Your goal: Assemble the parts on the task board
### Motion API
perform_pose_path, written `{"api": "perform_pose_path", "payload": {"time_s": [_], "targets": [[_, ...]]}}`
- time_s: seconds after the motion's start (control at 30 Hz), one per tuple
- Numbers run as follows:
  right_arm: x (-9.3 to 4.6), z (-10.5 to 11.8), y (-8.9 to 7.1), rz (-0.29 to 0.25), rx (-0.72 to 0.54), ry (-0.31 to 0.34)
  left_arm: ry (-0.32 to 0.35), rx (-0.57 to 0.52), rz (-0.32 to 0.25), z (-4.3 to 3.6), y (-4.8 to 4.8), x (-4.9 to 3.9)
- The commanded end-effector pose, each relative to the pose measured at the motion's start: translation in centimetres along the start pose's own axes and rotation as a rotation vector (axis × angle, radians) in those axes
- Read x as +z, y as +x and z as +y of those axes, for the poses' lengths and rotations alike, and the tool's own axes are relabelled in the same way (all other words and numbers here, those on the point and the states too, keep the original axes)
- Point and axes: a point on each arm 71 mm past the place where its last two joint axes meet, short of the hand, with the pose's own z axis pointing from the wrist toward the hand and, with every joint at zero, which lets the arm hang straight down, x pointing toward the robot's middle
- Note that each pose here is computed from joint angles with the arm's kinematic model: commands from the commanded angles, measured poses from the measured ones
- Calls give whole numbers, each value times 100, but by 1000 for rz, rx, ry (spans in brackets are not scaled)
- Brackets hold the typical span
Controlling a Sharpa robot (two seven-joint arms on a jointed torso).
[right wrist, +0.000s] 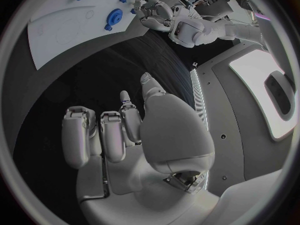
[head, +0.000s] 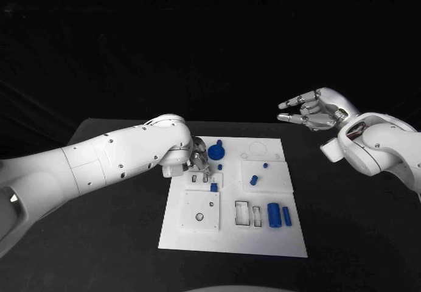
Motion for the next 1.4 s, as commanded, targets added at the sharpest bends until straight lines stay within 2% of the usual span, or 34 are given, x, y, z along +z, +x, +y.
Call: {"api": "perform_pose_path", "payload": {"time_s": [0.03,0.13,0.27,0.4,0.47,0.6,0.7,0.97,1.2,1.4], "targets": [[2,46,87,58,-52,-24,33,-66,-36,16,-14,-20],[-1,96,166,101,-115,-48,56,-132,-53,95,-30,-59],[-10,190,327,178,-230,-91,127,-277,-97,251,-73,-154],[-16,330,550,264,-373,-158,229,-483,-163,440,-140,-282],[-16,436,714,314,-468,-210,302,-639,-189,571,-161,-360],[1,613,1001,380,-607,-300,409,-885,-199,774,-109,-468],[22,731,1202,413,-700,-366,477,-1025,-199,884,-41,-540],[84,910,1629,478,-883,-480,581,-1205,-238,1057,56,-722],[119,894,1905,532,-956,-513,605,-1254,-288,1171,53,-804],[128,842,2072,565,-985,-524,614,-1272,-325,1214,39,-837]]}}
